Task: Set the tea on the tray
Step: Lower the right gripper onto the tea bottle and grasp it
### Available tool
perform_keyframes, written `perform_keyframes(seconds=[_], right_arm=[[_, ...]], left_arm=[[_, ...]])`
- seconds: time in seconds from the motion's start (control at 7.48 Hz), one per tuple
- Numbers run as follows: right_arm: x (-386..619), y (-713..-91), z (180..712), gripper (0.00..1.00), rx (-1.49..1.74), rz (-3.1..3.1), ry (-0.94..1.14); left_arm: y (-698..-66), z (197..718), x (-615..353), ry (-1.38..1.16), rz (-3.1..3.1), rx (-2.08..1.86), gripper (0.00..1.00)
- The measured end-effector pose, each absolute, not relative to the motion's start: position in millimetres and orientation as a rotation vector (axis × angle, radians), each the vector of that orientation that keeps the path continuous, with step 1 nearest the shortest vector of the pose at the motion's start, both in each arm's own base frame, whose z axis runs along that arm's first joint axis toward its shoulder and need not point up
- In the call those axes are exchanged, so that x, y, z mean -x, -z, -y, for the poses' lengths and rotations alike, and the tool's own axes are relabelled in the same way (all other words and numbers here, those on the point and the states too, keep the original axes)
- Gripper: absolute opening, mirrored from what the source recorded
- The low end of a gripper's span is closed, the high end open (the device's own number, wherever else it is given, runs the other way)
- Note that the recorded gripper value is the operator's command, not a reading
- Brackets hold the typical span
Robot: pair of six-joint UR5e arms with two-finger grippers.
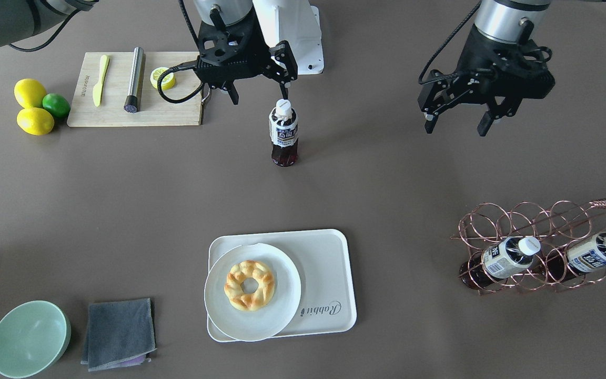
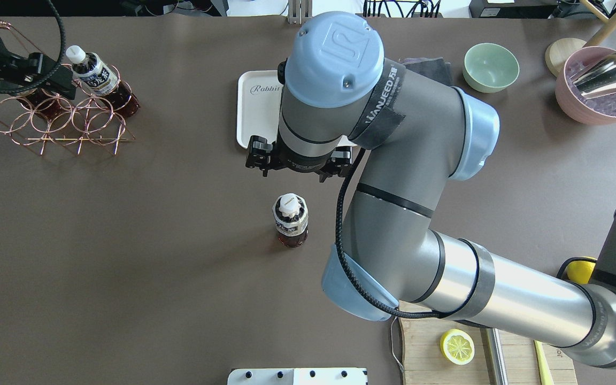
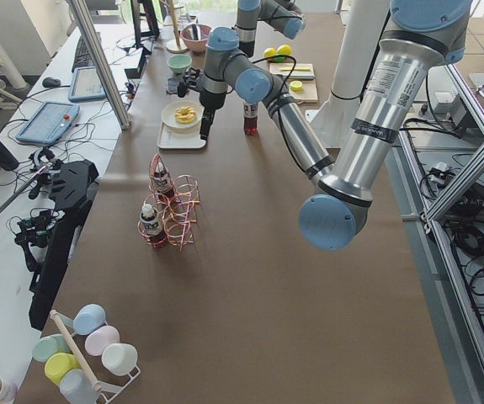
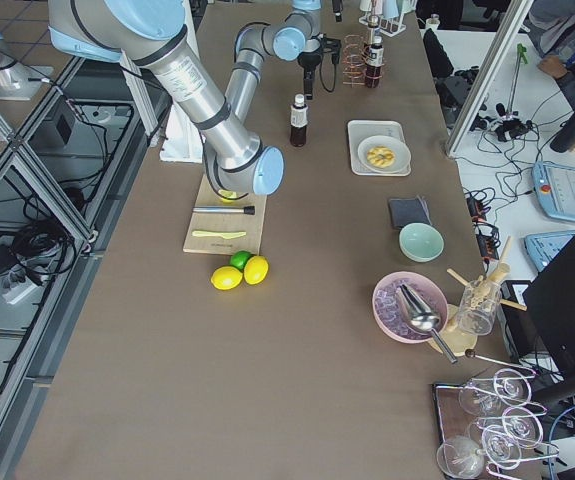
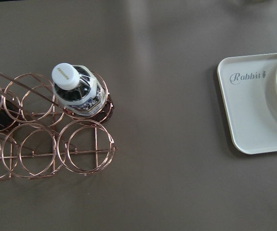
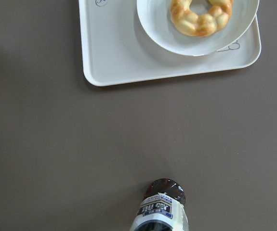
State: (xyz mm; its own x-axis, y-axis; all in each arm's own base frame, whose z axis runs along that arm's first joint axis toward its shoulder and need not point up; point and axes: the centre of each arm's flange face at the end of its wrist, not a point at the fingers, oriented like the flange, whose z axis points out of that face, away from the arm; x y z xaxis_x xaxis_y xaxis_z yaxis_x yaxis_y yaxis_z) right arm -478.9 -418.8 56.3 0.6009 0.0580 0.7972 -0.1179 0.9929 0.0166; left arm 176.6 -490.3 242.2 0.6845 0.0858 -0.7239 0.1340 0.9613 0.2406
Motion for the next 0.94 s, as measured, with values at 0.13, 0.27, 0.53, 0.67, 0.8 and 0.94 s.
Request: perform_keyframes(seconds=[0.13,0.27,0.53,0.67,0.8,0.94], right_arm=[[501.2,-62.0,410.7,0.79,-0.075,0.888,-0.090],[518.6,-66.4,400.6,0.66,-0.080,0.865,-0.074],[533.0,-73.1,392.5,0.24,-0.087,0.836,-0.059],[533.6,-73.7,392.1,0.00,-0.088,0.822,-0.057],[532.3,-72.8,392.6,0.00,-0.090,0.816,-0.057],[531.1,-70.9,392.3,0.00,-0.091,0.815,-0.056]], left_arm=[[-255.8,490.2,-158.4,0.021,-0.812,-0.282,0.97],[-262.4,491.0,-150.7,0.020,-0.807,-0.279,0.97],[-266.2,491.5,-146.4,0.025,-0.805,-0.275,0.97],[-265.7,490.8,-145.8,0.031,-0.807,-0.273,0.97],[-265.0,490.0,-145.3,0.039,-0.809,-0.271,0.97],[-265.3,489.4,-145.2,0.057,-0.812,-0.264,0.97]])
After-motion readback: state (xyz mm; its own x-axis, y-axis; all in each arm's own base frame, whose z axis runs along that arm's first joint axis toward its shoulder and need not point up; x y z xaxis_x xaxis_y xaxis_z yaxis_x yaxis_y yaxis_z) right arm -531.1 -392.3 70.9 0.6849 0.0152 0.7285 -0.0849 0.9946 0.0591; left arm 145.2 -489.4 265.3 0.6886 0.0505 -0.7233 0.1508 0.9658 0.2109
